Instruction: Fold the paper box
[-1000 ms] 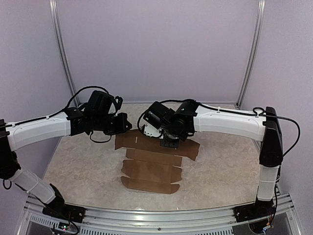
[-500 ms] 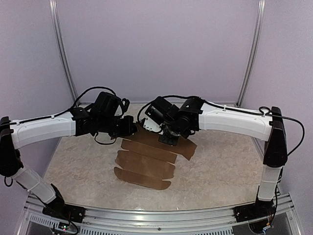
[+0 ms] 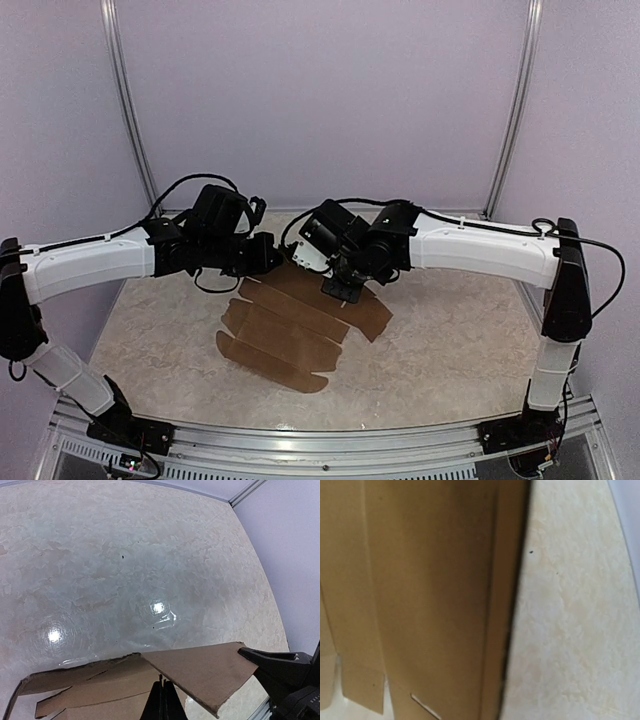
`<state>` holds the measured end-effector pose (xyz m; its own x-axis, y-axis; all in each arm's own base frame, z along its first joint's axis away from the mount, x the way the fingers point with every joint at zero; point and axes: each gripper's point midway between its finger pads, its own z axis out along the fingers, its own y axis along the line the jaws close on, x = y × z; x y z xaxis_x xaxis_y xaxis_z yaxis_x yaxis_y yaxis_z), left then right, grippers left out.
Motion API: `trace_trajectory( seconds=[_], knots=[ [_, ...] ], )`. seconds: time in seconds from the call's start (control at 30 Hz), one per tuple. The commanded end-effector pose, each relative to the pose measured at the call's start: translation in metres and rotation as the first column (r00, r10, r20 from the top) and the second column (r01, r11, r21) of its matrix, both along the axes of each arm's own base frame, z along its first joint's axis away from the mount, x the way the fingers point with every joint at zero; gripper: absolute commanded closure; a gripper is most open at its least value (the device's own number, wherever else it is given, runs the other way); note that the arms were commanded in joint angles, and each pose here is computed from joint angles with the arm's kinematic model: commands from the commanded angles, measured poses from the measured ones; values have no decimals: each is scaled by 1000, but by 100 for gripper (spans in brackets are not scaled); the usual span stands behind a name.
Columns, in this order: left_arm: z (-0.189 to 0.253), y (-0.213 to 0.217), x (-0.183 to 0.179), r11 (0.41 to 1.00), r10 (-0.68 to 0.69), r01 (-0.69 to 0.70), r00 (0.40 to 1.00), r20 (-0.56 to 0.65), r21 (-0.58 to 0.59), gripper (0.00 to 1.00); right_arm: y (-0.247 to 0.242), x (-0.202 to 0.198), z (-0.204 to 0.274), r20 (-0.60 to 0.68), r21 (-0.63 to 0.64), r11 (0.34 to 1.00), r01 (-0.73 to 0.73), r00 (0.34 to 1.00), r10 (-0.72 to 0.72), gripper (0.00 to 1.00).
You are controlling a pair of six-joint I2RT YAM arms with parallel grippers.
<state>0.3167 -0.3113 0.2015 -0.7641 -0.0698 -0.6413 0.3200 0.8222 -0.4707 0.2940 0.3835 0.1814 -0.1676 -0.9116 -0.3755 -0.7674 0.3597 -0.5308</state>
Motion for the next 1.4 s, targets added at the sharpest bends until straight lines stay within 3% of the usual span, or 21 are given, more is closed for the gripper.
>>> trace_trajectory(
  seconds=[0.0,0.33,0.73,1.37],
  knots=[
    [21,-4,6,1000,-8,10,998,64,-21,100,3,-10,3,-20,48,999,-9,1000,10,100],
    [-7,32,-3,992,60,-63,998,37,107,100,-18,11,-9,-51,43,996,78,996,-76,100],
    [-49,75,-10,947,166,-170,985,37,272,100,-22,12,-41,-199,32,995,91,976,-83,100],
    [-123,79,-2,893,199,-169,980,-28,417,100,-17,24,-68,-212,-42,992,123,969,-129,100]
  ],
)
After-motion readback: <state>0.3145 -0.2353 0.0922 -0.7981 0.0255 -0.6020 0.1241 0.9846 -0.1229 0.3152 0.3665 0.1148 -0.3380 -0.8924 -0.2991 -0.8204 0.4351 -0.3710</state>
